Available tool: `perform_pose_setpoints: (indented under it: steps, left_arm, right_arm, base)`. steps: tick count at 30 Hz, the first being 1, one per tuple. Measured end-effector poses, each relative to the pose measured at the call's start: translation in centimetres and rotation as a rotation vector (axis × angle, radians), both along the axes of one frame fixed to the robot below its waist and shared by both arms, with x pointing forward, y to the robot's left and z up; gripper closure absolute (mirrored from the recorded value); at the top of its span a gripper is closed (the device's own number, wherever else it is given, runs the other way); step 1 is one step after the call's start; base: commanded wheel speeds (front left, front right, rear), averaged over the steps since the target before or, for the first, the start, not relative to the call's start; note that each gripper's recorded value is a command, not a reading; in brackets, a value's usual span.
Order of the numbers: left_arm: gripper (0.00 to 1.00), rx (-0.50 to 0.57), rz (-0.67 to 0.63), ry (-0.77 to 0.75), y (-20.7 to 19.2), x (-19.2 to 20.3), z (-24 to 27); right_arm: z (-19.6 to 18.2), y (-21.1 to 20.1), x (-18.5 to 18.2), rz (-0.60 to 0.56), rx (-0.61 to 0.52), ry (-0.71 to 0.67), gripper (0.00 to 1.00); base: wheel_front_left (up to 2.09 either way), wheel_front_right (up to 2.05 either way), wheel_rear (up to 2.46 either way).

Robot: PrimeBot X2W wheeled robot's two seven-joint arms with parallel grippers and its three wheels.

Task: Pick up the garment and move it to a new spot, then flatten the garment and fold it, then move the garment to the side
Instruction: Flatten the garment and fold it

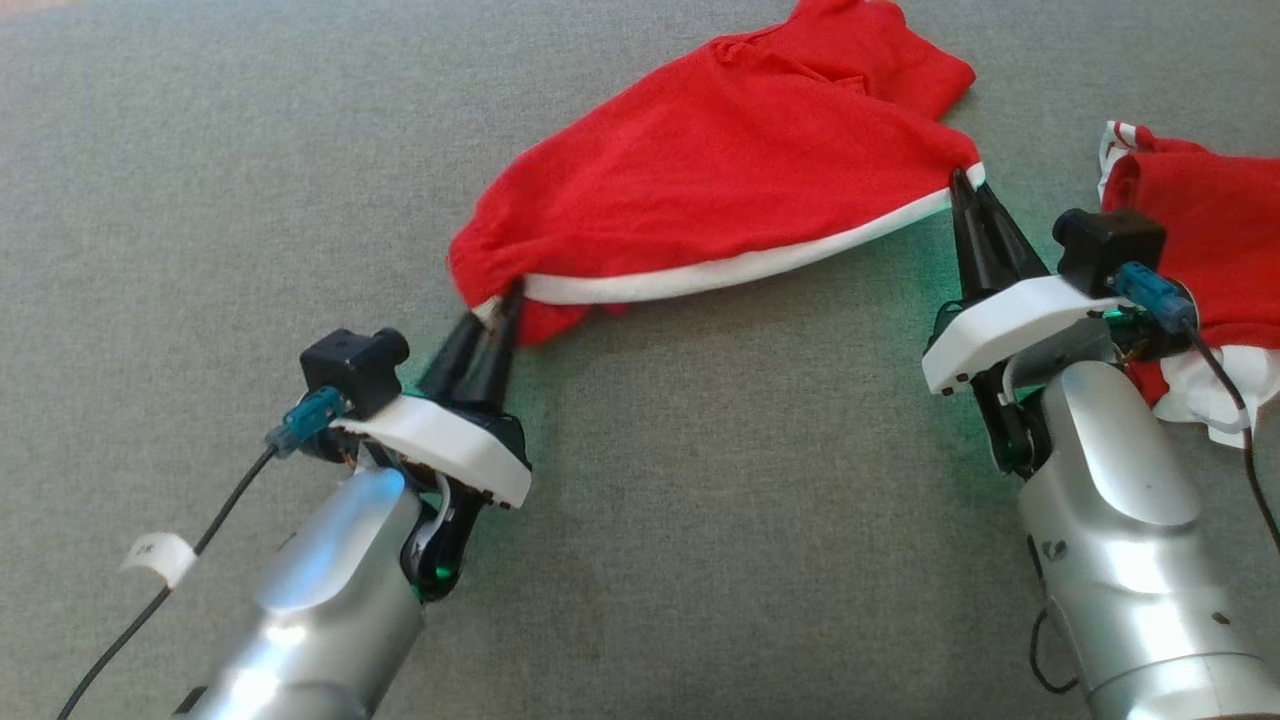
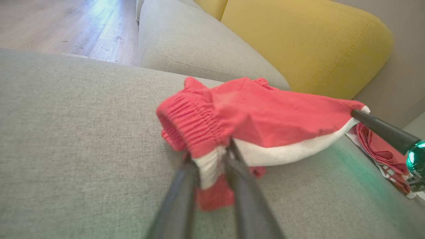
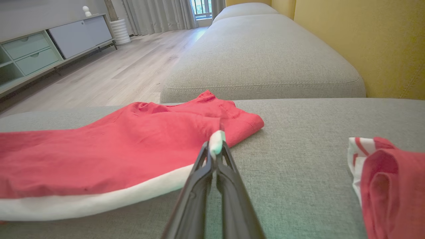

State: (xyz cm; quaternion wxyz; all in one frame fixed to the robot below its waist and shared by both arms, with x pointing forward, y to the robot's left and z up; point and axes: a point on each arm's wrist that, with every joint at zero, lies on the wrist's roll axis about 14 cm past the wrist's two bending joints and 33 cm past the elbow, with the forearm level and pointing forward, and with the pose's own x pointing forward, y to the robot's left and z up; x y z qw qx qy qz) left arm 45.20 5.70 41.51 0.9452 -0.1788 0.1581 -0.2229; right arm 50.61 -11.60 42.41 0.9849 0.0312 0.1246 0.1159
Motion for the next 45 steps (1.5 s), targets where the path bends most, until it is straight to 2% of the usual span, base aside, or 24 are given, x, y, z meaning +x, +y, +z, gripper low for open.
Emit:
perform_pose_setpoints:
  steps: [7, 10, 15, 16, 21, 25, 32, 35, 39, 45]
  left_arm:
    - [1.0, 0.023, -0.018, -0.088, 0.6, 0.8, 2.3]
    - [1.0, 0.084, -0.062, -0.167, 0.9, 1.0, 3.9]
    - [1.0, 0.206, -0.155, -0.354, 0.5, 2.6, 9.3]
    - [1.0, 0.206, -0.155, -0.354, 0.5, 2.6, 9.3]
    - [1.0, 0.264, -0.197, -0.569, -0.5, 4.5, 18.0]
    - [1.0, 0.297, -0.214, -0.682, -1.1, 4.1, 22.9]
    - [1.0, 0.31, -0.24, -0.81, -1.9, 0.9, 28.8]
    - [1.0, 0.318, -0.247, -0.82, -1.6, -1.1, 29.4]
    - [1.0, 0.343, -0.263, -0.765, -0.8, -2.9, 28.0]
    - [1.0, 0.377, -0.248, -0.703, 0.9, -0.8, 26.8]
  right_arm:
    - [1.3, -0.3, 0.1, 0.003, -0.025, -0.038, 1.0]
    - [3.6, -0.4, 0.4, 0.003, -0.032, -0.1, 1.0]
    - [10.6, -0.2, 1.5, 0.036, -0.101, -0.263, 1.0]
    - [10.6, -0.2, 1.5, 0.036, -0.101, -0.263, 1.0]
    - [20.0, -2.1, 1.7, 0.026, -0.182, -0.46, 1.0]
    - [25.4, -2.9, 0.1, 0.022, -0.223, -0.565, 1.0]
    - [31.4, -2.7, -4.1, 0.026, -0.227, -0.69, 1.0]
    - [32.0, -3.1, -6.3, 0.01, -0.219, -0.695, 1.0]
    - [30.6, -3.2, -7.8, 0.006, -0.2, -0.629, 1.0]
    - [27.8, -2.8, -5.9, 0.018, -0.211, -0.514, 1.0]
  base:
    - [0.0, 0.0, 0.0]
    - [0.0, 0.0, 0.0]
    - [0.0, 0.0, 0.0]
    - [0.0, 0.0, 0.0]
    - [0.0, 0.0, 0.0]
    - [0.0, 0.0, 0.0]
    - [0.0, 0.0, 0.0]
    - [0.0, 0.0, 0.0]
    - [0.0, 0.0, 0.0]
    - [0.0, 0.0, 0.0]
